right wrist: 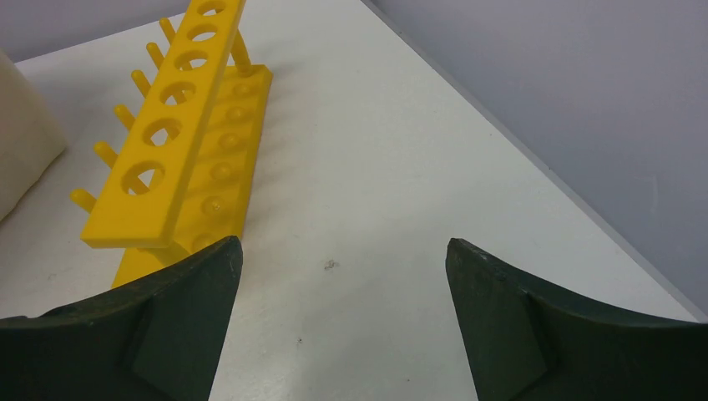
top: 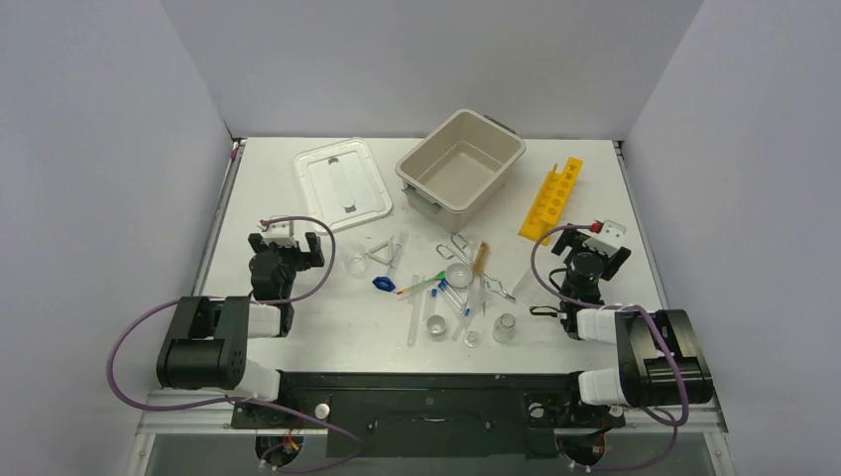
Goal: Organize the chemistry lab equipment
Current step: Pick up the test tube rack from the center of the board.
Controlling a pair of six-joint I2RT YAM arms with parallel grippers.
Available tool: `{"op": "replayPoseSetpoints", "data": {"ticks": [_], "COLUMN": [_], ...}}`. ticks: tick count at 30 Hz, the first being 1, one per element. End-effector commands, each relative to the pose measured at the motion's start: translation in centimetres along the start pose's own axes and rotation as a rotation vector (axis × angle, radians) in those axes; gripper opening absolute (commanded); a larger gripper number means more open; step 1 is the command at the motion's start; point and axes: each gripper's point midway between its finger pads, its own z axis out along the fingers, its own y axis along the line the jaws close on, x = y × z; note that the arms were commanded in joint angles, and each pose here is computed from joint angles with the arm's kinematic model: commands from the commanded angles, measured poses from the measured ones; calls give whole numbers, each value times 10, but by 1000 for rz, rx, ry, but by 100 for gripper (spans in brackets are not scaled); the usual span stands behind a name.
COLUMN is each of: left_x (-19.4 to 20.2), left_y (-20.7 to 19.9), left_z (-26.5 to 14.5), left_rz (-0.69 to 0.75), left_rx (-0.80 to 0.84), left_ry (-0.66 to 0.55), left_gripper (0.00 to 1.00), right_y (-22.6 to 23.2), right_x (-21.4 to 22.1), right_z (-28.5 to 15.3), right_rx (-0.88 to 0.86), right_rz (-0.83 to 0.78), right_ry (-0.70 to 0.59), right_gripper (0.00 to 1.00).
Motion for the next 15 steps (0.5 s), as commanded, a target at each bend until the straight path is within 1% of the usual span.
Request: {"op": "replayPoseSetpoints", "data": {"ticks": [1,6,8,9,10,11,12,13,14,15], "left_x": [-9,-9,-12,-9,-23,-14,-37,-24,-46,-45], "left_y": [3,3,3,7,9,12,11,10,7,1], "left_z": [2,3,1,2,5,4,10,7,10,3], "left_rz": [-1,0,-9,-25,-32,-44,-44,-53,-52,-58], "left_rx": [-13,-11,-10,-14,-14,-9,-2,2,19,48], "left_ry": [-33,-31,-41,-21,-45,15,-18,66,38,84], "left_gripper": [96,97,97,97,97,97,97,97,97,97], "right_y": [6,5,-2,-7,-4,-2,4,3,13,16], "right_x": [-16,-17,-25,-26,-39,-36,-55,-46,-68,-58], "right_z": [3,3,3,1,5,1,6,1,5,2], "right_rx": [-22,-17,41,75,74,62,54,63,44,35], "right_rz": [32,34,55,48,54,22,45,41,82,84], "right_ry": [-55,-60,-66,-43,-53,-9,-22,60,53,125], "right_gripper": [87,87,87,87,87,87,87,87,87,87]}}
